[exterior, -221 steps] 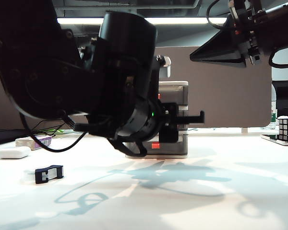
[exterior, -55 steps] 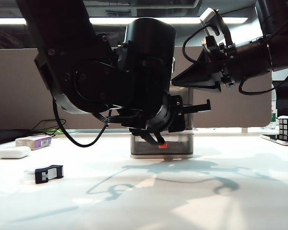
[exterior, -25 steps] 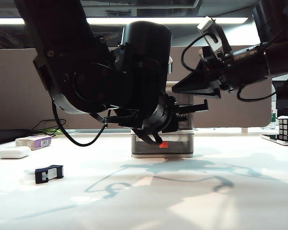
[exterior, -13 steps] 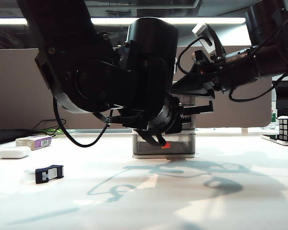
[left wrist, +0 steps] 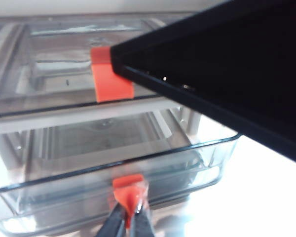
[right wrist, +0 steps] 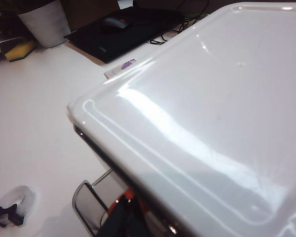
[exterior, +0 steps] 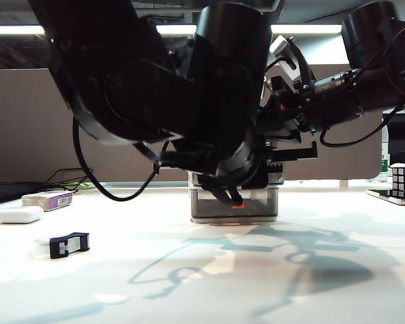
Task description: Open the second layer of the drawer on the table, pick up the transparent tape on the table and put it in, and finally close the drawer.
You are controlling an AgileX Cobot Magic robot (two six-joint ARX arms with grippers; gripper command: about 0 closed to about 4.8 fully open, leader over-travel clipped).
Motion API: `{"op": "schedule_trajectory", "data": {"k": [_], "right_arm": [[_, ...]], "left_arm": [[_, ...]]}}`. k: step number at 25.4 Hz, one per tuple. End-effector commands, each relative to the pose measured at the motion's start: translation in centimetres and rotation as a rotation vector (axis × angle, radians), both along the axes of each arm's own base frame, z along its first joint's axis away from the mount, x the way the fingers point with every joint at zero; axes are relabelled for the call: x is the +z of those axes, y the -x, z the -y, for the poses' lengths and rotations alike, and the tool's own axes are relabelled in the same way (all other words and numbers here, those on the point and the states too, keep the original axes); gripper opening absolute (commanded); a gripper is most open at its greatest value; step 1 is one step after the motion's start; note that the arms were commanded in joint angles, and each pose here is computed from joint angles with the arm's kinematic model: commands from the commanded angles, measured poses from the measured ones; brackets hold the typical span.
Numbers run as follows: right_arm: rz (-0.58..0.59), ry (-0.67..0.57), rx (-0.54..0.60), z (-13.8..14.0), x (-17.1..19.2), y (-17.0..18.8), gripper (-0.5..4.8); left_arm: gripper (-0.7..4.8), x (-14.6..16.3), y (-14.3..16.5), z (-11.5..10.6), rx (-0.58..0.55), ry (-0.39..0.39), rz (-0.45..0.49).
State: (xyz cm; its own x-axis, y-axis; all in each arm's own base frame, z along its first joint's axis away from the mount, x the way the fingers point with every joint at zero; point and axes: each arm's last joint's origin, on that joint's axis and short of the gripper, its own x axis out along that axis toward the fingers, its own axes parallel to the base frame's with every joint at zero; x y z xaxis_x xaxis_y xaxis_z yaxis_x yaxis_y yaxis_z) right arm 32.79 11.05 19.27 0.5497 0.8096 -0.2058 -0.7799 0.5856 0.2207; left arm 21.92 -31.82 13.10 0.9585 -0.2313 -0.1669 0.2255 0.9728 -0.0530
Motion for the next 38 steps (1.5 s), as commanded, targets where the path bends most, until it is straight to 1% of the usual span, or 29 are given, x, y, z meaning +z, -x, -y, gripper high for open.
{"op": "schedule_trajectory", "data": {"k": [1, 5, 10, 13, 20, 29, 38], "right_arm": [[0.025, -0.002, -0.010, 0.0, 0.4, -0.2, -0.05], [0.025, -0.002, -0.010, 0.0, 0.4, -0.2, -0.05], [0.027, -0.002, -0.010, 0.0, 0.4, -0.2, -0.05], [0.027, -0.003, -0.010, 0.0, 0.4, -0.2, -0.05], [0.023, -0.005, -0.011, 0.0, 0.4, -0.2, -0.05], [0.019, -0.006, -0.010, 0.0, 0.4, -0.1, -0.05], [0.019, -0.006, -0.009, 0.0, 0.4, -0.1, -0.05]], "left_arm": [[-0.06, 0.0, 0.2, -0.1, -0.006, -0.021, -0.016], [-0.06, -0.3, 0.8, -0.3, -0.016, -0.030, -0.026], [-0.06, -1.2, 1.5, -1.1, -0.004, 0.035, -0.070], [-0.06, -1.7, 2.4, -1.8, -0.011, 0.036, -0.088], [-0.06, -1.5, 4.1, -1.0, -0.066, 0.059, -0.079], [-0.06, -0.7, 4.5, -0.9, -0.079, 0.061, -0.080], [-0.05, -0.4, 4.6, -1.2, -0.076, 0.012, -0.107]]}}
